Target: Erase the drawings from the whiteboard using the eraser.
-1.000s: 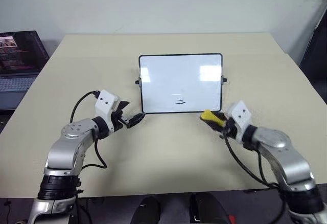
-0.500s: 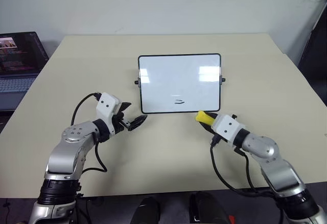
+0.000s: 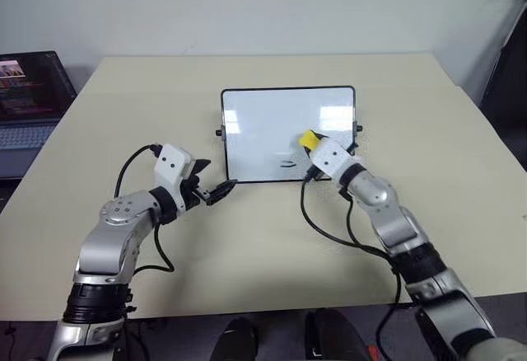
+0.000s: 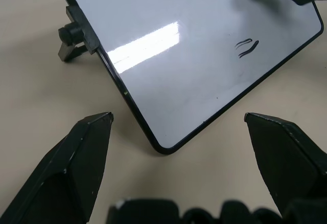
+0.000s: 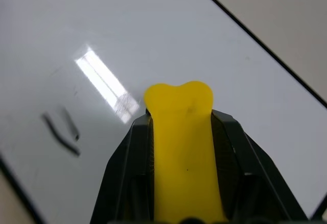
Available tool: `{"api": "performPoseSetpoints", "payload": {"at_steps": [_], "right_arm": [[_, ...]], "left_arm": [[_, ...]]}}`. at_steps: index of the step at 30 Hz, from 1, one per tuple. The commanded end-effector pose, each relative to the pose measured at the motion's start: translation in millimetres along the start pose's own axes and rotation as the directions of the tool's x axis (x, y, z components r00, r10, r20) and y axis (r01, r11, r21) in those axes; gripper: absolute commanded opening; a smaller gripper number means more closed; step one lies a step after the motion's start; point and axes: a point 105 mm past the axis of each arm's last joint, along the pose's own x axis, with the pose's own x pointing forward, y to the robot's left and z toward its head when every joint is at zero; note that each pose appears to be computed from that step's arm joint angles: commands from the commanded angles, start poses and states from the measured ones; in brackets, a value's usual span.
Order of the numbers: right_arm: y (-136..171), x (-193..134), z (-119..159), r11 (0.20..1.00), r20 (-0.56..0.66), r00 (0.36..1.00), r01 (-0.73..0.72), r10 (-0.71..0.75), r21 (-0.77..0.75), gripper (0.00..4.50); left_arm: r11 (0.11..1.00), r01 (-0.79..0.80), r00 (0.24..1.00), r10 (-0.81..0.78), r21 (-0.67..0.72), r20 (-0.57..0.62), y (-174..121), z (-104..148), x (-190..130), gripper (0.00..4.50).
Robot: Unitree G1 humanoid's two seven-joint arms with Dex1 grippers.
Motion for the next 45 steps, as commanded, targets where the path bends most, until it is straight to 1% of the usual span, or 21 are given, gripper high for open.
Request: {"api": "performPoseSetpoints", "payload": {"at_steps": [1,4,6,7,12,14,17,19,23,27,29,31,33,35,40,45], "right_arm": [[-3,19,16,0.999,0.064,0.998,0.025,-0.024,-0.027,1.18],[8,31,17,0.999,0.074,0.997,-0.014,0.018,-0.046,1.18],[23,34,11,0.994,0.046,0.996,-0.071,0.075,-0.081,1.18],[35,34,3,0.988,0.022,0.993,-0.115,0.117,-0.103,1.18],[69,25,-22,0.962,-0.038,0.972,-0.236,0.233,-0.14,1.18],[78,20,-29,0.949,-0.054,0.961,-0.275,0.27,-0.154,1.18],[88,13,-40,0.933,-0.091,0.946,-0.324,0.312,-0.16,1.18],[89,12,-43,0.93,-0.104,0.942,-0.333,0.319,-0.158,1.18],[75,16,-40,0.948,-0.089,0.961,-0.274,0.263,-0.159,1.18],[33,27,-23,0.976,-0.028,0.994,-0.113,0.11,-0.185,1.18],[9,32,-14,0.98,0.009,1.0,-0.019,0.021,-0.197,1.18],[-11,35,-11,0.975,0.023,0.998,0.059,-0.055,-0.216,1.17],[-18,35,-16,0.971,0.01,0.997,0.082,-0.082,-0.222,1.17],[-17,35,-21,0.972,-0.004,0.997,0.076,-0.079,-0.221,1.17],[39,34,-18,0.975,0.02,0.993,-0.107,0.113,-0.197,1.17],[87,23,-30,0.946,-0.025,0.963,-0.27,0.27,-0.18,1.17]], "left_arm": [[0.999,0.001,0.999,-0.002,0.034,0.04,2,11,0,4.5],[1.0,-0.007,0.999,0.006,0.028,0.035,4,9,0,4.5],[1.0,-0.018,0.999,0.017,0.018,0.031,6,8,-1,4.5],[1.0,-0.02,0.999,0.019,0.018,0.033,6,9,0,4.5],[1.0,-0.021,0.999,0.021,0.022,0.04,5,11,0,4.5],[1.0,-0.022,0.999,0.022,0.022,0.041,5,12,0,4.5],[1.0,-0.022,0.999,0.021,0.022,0.043,5,13,0,4.5],[1.0,-0.021,0.999,0.02,0.023,0.045,5,14,1,4.5],[1.0,-0.017,0.999,0.016,0.024,0.048,4,16,2,4.5],[1.0,-0.013,0.999,0.011,0.026,0.047,3,16,3,4.5],[1.0,-0.009,0.999,0.008,0.027,0.047,3,16,4,4.5],[1.0,-0.007,0.999,0.006,0.027,0.048,2,17,4,4.5],[1.0,-0.006,0.999,0.005,0.028,0.048,2,17,5,4.5],[1.0,-0.005,0.999,0.004,0.028,0.049,2,17,5,4.5],[1.0,-0.006,0.999,0.005,0.03,0.049,2,17,5,4.5],[1.0,-0.006,0.999,0.004,0.028,0.05,2,18,4,4.5]]}}
